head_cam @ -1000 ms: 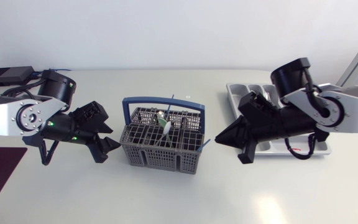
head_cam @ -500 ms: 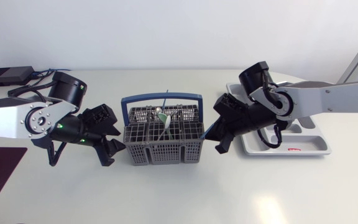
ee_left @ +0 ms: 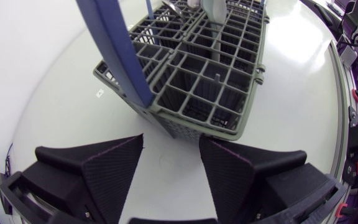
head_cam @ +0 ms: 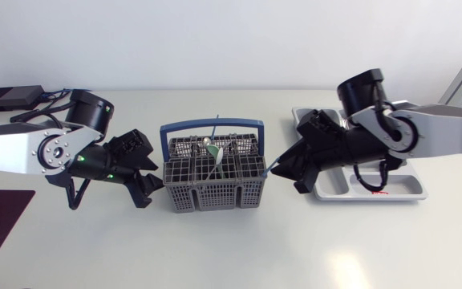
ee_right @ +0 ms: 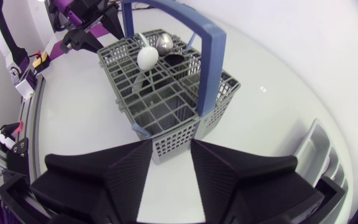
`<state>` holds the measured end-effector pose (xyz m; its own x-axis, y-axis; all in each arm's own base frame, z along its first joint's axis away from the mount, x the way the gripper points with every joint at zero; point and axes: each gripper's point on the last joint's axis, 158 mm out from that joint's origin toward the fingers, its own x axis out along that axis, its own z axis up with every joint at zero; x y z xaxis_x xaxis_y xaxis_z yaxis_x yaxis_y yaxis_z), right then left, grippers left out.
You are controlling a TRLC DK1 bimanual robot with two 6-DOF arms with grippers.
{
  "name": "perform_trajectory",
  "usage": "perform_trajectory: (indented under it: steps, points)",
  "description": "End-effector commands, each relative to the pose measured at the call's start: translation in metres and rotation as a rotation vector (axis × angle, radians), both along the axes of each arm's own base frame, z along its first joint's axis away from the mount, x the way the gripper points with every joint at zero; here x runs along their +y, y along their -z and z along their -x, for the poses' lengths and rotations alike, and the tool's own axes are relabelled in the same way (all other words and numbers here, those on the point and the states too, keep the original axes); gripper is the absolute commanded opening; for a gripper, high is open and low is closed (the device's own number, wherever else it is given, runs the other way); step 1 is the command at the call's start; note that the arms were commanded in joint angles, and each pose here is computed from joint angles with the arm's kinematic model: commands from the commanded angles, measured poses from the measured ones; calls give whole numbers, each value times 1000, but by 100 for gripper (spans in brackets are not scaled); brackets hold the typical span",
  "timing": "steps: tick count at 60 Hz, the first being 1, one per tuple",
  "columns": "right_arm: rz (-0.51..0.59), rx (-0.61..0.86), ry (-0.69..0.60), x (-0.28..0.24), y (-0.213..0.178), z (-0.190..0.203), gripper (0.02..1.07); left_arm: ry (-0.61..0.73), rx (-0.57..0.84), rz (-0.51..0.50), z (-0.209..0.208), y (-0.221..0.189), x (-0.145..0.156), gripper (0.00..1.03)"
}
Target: Unload the cutlery basket into the drawer organizer.
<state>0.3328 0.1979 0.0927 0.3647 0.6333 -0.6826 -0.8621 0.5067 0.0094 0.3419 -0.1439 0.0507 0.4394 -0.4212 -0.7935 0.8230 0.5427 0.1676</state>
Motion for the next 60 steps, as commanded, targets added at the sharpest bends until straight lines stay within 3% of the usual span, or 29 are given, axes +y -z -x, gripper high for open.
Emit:
perform_trajectory:
  steps: [1,15,23,27,39,45,60]
  points:
    - [-20,-8,15,-8,-10,16,85,-17,-37,42,-17,-16,-5,73]
    - [-31,-8,4,-4,-14,36,85,-56,-59,72,-27,-29,-5,77]
    - [-23,-2,16,-1,-8,31,84,-64,-59,73,-22,-29,-1,78]
    - [-28,-8,19,2,-8,26,83,-74,-65,73,-19,-30,4,83]
    - [-33,-8,47,5,-5,10,45,-115,-105,75,-12,-41,24,89]
    - [-41,-21,57,6,-4,4,33,-116,-111,76,-8,-42,27,89]
    - [-50,-25,62,9,-4,-2,22,-114,-124,80,-4,-46,28,90]
